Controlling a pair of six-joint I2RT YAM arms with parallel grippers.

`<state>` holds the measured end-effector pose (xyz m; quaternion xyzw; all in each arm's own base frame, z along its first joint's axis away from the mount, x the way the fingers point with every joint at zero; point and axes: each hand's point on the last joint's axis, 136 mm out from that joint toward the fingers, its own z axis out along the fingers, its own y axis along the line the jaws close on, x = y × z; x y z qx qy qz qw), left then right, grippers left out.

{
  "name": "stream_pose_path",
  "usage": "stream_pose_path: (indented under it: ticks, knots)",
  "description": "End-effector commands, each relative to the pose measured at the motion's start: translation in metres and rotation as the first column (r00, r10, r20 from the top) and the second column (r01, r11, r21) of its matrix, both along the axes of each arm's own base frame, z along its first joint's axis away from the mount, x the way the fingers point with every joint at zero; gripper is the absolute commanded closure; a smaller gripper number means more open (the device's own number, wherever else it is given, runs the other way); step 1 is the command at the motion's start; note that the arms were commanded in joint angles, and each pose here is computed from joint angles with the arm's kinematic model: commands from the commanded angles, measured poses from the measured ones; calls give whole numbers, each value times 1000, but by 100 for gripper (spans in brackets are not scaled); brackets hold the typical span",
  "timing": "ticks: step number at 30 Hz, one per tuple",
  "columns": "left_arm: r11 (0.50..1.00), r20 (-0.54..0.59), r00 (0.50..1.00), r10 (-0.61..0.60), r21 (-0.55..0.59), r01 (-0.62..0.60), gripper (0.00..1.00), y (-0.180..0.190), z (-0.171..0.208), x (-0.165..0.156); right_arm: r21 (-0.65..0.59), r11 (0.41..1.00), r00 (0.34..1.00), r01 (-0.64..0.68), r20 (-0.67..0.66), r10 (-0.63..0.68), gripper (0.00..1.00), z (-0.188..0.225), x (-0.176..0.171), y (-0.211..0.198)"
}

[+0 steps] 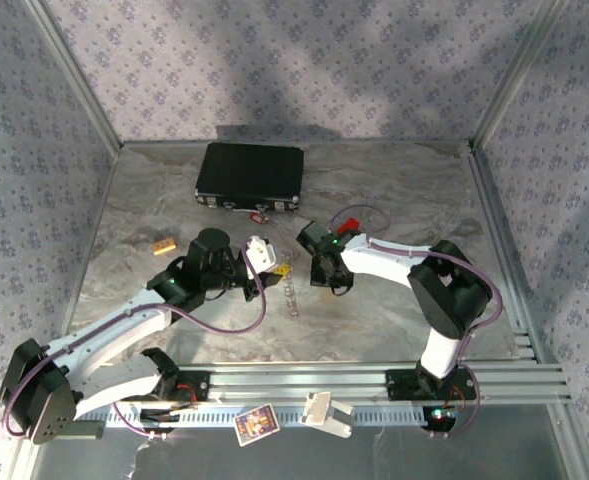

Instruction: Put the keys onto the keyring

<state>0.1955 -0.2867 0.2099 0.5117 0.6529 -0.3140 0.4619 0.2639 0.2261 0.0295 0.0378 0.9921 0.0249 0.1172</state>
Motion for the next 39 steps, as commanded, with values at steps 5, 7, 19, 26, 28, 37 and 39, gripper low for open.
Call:
stream_pose_path:
  ticks: [5, 7, 19, 26, 28, 37, 39]
  knots:
    - [999, 31, 999, -31, -16, 31, 100, -3, 6, -4, -141, 982, 992, -123, -28, 120, 100, 7, -7, -20]
    - [999, 33, 999, -31, -16, 32, 100, -3, 7, -4, -155, 976, 988, -154, -39, 150, 100, 6, -8, -20]
    - [1000, 29, 999, -29, -11, 29, 100, -3, 4, -3, -151, 969, 980, -195, -78, 185, 100, -5, -12, -14]
    - [1000, 32, 999, -29, -12, 29, 100, -3, 5, -4, -146, 971, 980, -191, -81, 180, 93, -5, -12, -12]
    - [999, 32, 999, -29, -13, 30, 100, -3, 5, -4, -145, 971, 981, -189, -80, 178, 91, -4, -12, -12]
    - [1000, 33, 999, -27, -13, 28, 100, -3, 6, -3, -149, 972, 982, -183, -76, 173, 91, -2, -11, -13]
    - [999, 32, 999, -30, -14, 30, 100, -3, 6, -4, -149, 972, 982, -184, -78, 174, 90, -3, -11, -13]
